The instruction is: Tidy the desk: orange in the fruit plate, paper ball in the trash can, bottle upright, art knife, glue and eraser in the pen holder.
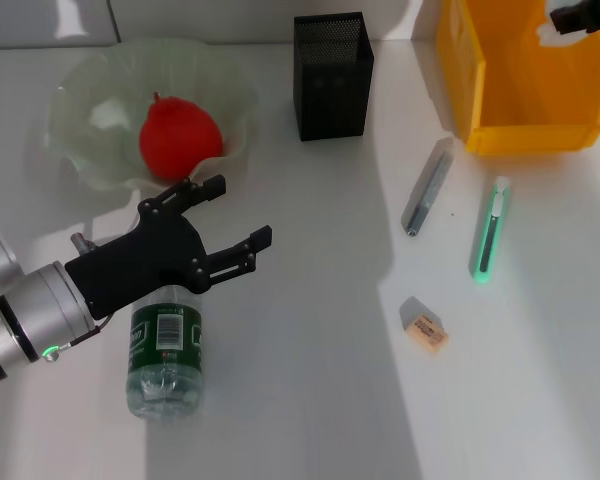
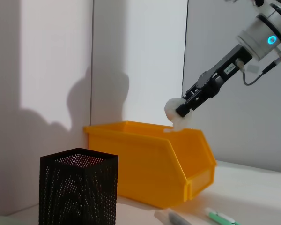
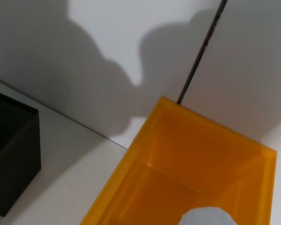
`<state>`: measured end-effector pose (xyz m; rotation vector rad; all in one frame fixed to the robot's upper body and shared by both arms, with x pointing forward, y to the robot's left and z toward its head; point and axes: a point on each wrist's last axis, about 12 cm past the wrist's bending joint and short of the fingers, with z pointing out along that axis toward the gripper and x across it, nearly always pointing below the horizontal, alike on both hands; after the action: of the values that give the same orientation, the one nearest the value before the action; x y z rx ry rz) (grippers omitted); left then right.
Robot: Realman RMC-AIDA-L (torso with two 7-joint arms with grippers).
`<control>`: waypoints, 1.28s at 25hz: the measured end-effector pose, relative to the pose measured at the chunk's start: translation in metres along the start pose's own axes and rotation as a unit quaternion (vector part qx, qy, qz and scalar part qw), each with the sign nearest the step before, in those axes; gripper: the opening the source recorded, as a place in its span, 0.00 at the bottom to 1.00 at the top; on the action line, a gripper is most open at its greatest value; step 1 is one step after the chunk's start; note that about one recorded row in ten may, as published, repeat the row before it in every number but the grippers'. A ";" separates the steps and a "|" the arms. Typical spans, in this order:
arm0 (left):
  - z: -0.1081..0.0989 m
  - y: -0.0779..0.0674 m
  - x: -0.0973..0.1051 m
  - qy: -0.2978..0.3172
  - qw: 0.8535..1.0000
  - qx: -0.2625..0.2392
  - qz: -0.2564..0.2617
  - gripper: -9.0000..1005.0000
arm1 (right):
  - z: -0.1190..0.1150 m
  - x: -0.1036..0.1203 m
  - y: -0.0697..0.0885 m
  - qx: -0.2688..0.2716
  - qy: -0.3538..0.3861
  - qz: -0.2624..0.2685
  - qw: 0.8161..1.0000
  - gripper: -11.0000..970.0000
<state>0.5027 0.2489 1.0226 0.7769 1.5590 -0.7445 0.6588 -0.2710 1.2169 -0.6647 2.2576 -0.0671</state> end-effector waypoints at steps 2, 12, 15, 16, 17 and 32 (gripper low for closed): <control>0.000 0.000 0.000 -0.001 1.000 0.000 0.000 0.87 | 0.005 0.000 0.002 0.000 0.000 -0.006 1.000 0.61; -0.002 0.000 -0.003 -0.009 1.000 0.005 0.001 0.86 | -0.002 -0.002 0.003 -0.002 -0.012 -0.002 1.000 0.71; -0.003 -0.002 -0.006 -0.022 1.000 0.016 0.003 0.86 | -0.024 -0.003 0.007 -0.030 -0.045 0.005 0.999 0.75; -0.004 -0.003 -0.008 -0.029 0.999 0.023 0.003 0.86 | -0.034 -0.001 0.009 -0.047 -0.066 0.008 0.997 0.75; -0.004 -0.003 -0.008 -0.031 0.999 0.025 0.003 0.86 | -0.044 0.003 0.011 -0.067 -0.093 0.011 0.993 0.76; -0.016 0.021 -0.032 0.023 0.985 0.043 -0.164 0.86 | -0.053 0.137 0.056 -0.324 -0.263 0.030 0.908 0.75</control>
<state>0.5139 0.2723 1.0554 0.6086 1.7284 -1.0471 0.5196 -0.2970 1.1495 -0.8265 1.7419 0.8308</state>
